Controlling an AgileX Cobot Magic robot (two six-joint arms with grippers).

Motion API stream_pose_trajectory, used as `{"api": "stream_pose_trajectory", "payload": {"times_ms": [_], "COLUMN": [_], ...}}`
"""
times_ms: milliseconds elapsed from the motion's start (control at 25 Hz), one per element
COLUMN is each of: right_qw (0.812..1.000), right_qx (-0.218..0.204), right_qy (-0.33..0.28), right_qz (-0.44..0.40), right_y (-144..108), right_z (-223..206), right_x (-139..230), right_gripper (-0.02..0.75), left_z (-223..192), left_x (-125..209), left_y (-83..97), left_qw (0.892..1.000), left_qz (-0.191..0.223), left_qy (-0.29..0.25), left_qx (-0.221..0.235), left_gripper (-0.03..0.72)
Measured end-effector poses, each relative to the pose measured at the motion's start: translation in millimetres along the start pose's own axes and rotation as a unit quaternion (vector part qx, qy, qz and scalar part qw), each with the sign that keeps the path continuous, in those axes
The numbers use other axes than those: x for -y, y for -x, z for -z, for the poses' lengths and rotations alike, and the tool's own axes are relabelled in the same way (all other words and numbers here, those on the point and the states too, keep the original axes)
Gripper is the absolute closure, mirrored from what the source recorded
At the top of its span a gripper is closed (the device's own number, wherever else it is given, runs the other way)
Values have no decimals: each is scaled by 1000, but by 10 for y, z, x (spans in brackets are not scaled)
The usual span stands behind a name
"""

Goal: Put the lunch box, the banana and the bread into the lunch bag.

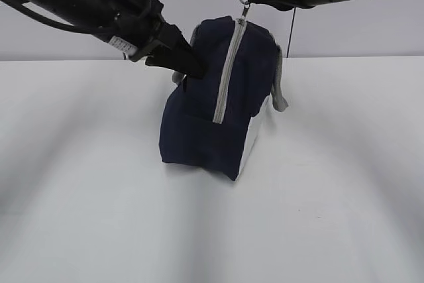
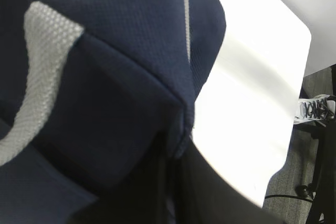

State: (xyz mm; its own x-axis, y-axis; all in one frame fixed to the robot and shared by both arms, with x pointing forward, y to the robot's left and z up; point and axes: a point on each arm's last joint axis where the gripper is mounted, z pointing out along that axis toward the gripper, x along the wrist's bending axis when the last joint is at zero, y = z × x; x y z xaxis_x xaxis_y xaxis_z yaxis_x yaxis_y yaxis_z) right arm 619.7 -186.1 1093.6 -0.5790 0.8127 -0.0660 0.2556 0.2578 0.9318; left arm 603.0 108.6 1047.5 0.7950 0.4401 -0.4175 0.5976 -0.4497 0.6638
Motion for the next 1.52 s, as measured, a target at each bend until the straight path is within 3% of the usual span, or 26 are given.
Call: {"api": "stream_pose_trajectory", "payload": {"times_ms": [440,960,1520], "right_qw": [1000,996,994], "right_qx": [-1,-90,-103], "right_qy": [0,-9,-8], "right_qz": [-2,-23,-28], "right_y": [60,377,563], "right_z": [-145,-198,-403], "right_x": [-4,61,113], "right_gripper": [754,754,754], "left_z": [-2,-2,-2], "left_x": [14,26,25], "left_y": [1,-6,-9], "left_qw": [1000,1000,1000], "left_qz": [-3,-6,-7], "left_qy": [-8,-14,-13], "left_qx": [2,-2,-4], "left_gripper": [687,687,687]}}
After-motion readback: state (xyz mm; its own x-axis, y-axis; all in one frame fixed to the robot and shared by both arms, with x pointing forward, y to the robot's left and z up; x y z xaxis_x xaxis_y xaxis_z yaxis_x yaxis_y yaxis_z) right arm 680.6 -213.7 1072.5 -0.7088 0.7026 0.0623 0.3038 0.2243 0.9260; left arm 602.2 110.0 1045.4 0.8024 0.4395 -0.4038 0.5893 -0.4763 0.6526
